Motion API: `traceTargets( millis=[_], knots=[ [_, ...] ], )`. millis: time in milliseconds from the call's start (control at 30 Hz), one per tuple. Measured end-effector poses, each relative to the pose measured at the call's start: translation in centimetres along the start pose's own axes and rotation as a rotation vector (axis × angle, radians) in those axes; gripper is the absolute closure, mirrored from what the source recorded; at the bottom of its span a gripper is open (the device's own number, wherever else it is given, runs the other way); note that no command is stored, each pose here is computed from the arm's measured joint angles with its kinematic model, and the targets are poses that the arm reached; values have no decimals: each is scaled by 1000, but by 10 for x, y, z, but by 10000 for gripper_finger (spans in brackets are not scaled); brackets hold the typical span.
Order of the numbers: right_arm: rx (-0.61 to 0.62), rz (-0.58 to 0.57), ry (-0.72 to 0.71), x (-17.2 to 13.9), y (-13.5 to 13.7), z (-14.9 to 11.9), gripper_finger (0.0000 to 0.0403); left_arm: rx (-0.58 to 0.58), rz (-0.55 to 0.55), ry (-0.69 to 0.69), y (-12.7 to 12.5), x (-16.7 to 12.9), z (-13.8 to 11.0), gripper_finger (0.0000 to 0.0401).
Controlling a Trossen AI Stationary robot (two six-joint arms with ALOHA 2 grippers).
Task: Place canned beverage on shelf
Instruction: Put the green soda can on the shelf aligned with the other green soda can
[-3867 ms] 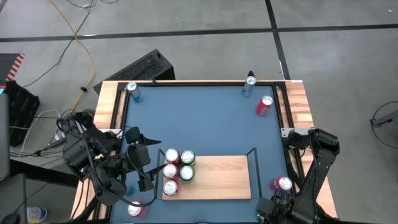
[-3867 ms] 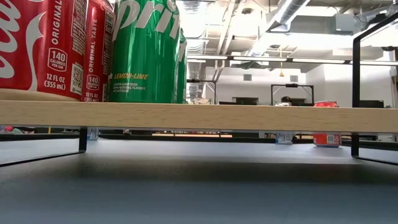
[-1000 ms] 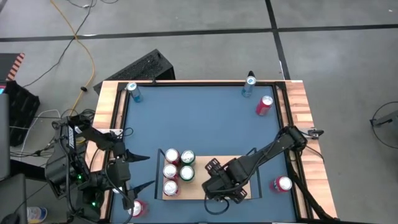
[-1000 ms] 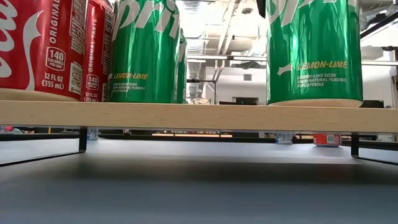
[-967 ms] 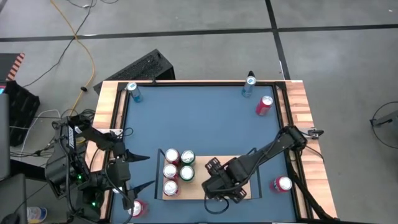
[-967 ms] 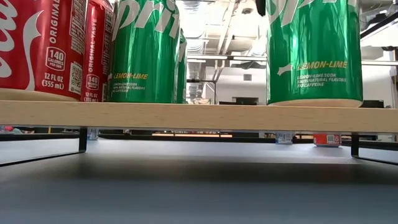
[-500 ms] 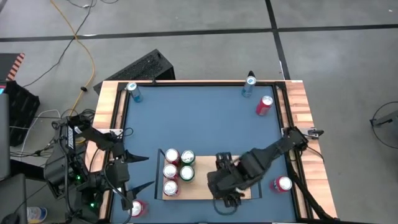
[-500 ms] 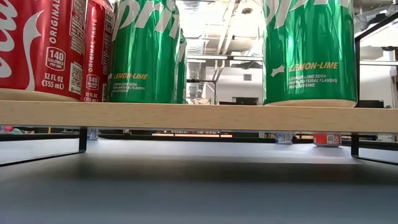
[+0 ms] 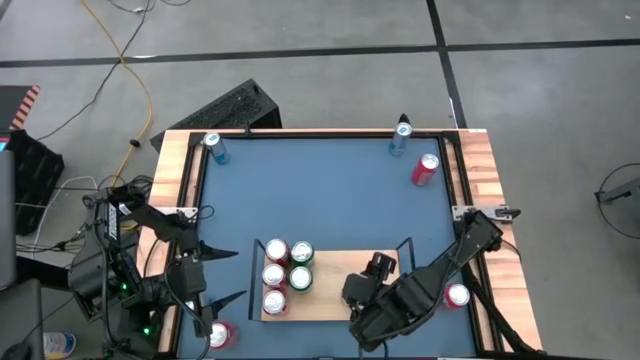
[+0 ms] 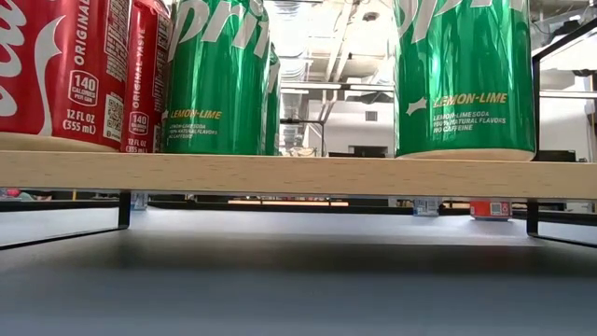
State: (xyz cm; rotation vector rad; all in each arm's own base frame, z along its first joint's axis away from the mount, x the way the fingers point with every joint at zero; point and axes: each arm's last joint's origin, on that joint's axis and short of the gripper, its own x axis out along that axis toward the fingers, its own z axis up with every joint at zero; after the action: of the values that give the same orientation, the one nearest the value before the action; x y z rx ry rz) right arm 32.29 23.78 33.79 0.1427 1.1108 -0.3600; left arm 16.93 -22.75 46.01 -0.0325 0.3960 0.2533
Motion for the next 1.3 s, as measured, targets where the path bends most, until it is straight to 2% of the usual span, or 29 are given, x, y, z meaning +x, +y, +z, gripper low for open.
traceTargets(
  millis=[167,500,933,1133,1300],
  knots=[
    [-20,-31,29,20,6,-9,39,0,0,0,0,0,0,62],
    [-28,-61,44,31,2,-9,39,0,1,-1,0,0,0,62],
    [-49,-9,64,38,-3,5,42,2,12,-14,0,0,0,62],
    [-66,-8,70,38,-3,4,56,0,12,-14,0,0,0,62],
    [-63,10,92,39,-3,5,88,0,10,-11,0,0,0,62]
  ],
)
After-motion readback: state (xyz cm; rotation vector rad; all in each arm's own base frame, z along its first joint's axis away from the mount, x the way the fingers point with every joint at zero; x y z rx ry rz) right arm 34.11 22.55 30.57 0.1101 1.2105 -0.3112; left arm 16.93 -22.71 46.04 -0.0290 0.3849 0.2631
